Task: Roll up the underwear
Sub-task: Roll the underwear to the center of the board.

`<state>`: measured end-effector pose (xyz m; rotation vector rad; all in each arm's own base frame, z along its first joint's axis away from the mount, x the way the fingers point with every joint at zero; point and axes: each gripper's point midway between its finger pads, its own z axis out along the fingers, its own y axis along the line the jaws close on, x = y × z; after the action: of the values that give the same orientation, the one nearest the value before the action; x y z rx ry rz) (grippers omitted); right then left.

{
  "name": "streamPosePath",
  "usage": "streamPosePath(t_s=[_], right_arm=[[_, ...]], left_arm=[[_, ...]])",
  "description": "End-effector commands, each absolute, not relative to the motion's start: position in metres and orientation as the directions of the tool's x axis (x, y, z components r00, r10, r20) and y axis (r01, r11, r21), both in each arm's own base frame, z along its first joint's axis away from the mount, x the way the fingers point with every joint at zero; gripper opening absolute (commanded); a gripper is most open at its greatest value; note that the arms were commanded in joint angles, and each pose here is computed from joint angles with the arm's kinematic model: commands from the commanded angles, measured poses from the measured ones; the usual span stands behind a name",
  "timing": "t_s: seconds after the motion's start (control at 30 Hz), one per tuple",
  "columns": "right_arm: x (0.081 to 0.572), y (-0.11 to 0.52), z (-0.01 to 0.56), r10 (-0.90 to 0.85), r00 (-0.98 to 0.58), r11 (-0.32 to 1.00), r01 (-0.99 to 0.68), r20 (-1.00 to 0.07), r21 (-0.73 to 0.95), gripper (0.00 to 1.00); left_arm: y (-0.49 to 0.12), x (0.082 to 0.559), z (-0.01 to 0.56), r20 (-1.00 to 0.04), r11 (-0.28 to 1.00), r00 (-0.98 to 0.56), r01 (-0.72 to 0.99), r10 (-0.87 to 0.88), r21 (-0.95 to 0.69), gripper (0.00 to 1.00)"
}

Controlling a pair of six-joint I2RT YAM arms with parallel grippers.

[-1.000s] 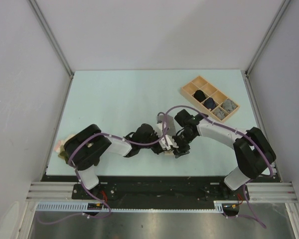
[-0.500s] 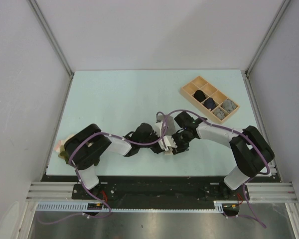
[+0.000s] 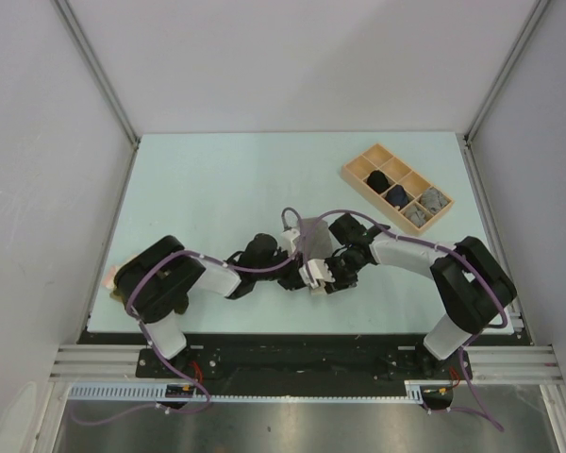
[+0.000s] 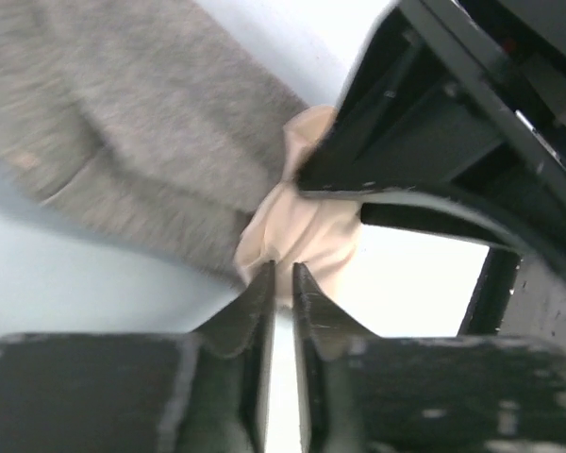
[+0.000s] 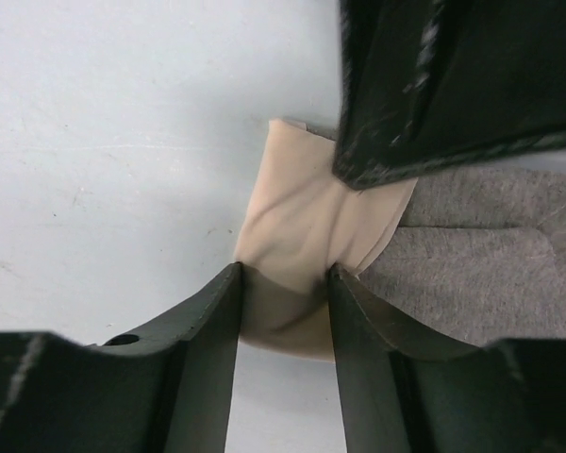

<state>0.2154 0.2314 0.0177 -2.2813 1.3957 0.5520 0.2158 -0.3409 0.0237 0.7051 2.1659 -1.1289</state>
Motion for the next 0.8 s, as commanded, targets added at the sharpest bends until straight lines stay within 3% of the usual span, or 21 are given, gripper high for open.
streamPosePath(t_s=[0.0, 0.13, 0.4, 0.6, 0.77], right_arm=[[0.208, 0.216, -0.012, -0.789, 0.400, -0.421, -0.905, -0.467, -0.064, 0.42], [0.205, 0.214, -0.017, -0.800, 0.393, -0.421, -0.906, -0.453, -0.042, 0.32], [0.196, 0.218, -0.009, -0.801, 0.354, -0.419, -0.908, -0.483, 0.028, 0.24], [0.180, 0.219, 0.003, -0.815, 0.247, -0.394, -0.900, -0.524, 0.188, 0.21], [0.167, 0.221, 0.017, -0.828, 0.118, -0.359, -0.862, -0.548, 0.359, 0.18]], left_arm=[[-0.331, 0.228, 0.056, -0.734, 0.485, -0.677, 0.657, 0.045, -0.577, 0.20], [-0.315, 0.237, 0.079, -0.769, 0.505, -0.638, 0.649, -0.046, -0.569, 0.27], [-0.273, 0.224, 0.100, -0.877, 0.554, -0.464, 0.701, -0.122, -0.448, 0.38], [-0.253, 0.191, 0.127, -0.965, 0.486, -0.214, 0.834, -0.154, -0.262, 0.43], [-0.270, 0.153, 0.125, -0.998, 0.337, -0.062, 0.939, -0.031, -0.069, 0.50]])
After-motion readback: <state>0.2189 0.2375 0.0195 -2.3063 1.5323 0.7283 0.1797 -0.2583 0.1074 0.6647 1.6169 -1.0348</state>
